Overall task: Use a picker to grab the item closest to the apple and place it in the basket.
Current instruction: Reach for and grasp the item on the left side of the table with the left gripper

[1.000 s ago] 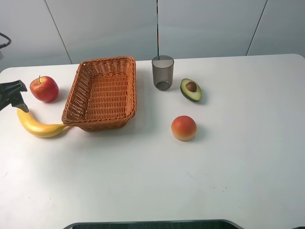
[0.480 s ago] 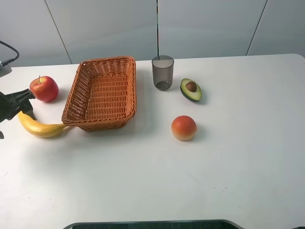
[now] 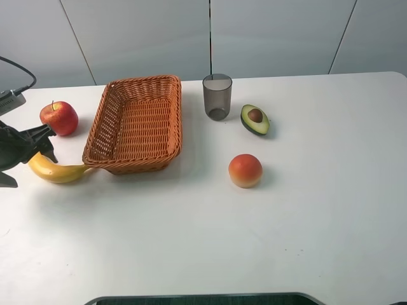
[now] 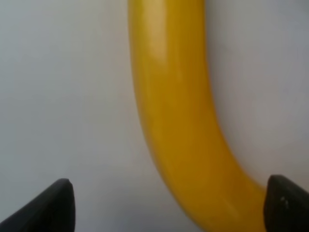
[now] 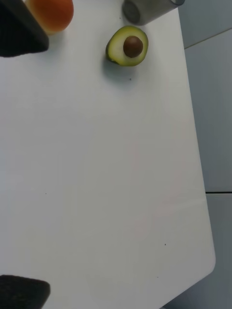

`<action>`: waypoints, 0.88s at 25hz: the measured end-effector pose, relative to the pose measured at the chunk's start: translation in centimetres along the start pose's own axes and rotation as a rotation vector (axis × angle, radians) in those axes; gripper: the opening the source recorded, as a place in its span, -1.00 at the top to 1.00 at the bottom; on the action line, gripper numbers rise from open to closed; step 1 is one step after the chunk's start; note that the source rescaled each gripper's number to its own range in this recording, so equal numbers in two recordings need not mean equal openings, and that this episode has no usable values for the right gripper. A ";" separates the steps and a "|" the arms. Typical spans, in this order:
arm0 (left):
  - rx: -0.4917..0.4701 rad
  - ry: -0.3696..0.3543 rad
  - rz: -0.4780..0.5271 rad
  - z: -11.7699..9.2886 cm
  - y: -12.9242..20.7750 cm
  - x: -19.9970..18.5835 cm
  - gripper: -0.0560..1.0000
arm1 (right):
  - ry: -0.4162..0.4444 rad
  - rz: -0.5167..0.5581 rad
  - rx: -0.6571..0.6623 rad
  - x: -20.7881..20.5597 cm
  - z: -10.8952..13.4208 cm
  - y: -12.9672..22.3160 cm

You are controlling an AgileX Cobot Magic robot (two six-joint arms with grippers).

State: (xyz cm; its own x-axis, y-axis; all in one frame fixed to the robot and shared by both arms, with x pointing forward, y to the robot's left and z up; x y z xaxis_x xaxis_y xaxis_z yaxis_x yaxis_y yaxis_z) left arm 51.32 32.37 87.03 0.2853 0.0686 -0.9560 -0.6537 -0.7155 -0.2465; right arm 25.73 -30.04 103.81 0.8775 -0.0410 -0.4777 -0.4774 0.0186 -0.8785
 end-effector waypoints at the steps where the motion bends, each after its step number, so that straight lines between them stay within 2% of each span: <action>1: 0.000 0.001 0.000 0.0 0.0 0.2 -1.00 | 0.000 0.000 0.000 0.0 0.0 0.0; 22: -0.010 -0.003 0.029 -0.1 0.5 3.0 -1.00 | 0.000 0.000 0.000 0.0 0.0 0.0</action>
State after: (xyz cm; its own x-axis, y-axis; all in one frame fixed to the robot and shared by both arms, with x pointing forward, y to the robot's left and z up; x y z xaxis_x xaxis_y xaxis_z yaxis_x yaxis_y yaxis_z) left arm 51.92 32.19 84.06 0.2638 0.0497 -0.9633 -0.6550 -0.7239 -0.2168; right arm 25.73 -30.04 103.81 0.8775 -0.0410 -0.4777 -0.4774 0.0186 -0.8785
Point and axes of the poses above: a point on each arm's last joint axis where the gripper is mounted, x pointing out along that axis toward the gripper, z along the wrist's bending axis when the last joint is at zero, y = z × x, the point moved 3 cm from there along x, pointing out along that axis toward the gripper, and after that the axes turned 6 degrees about -x, right-handed, at the moved point
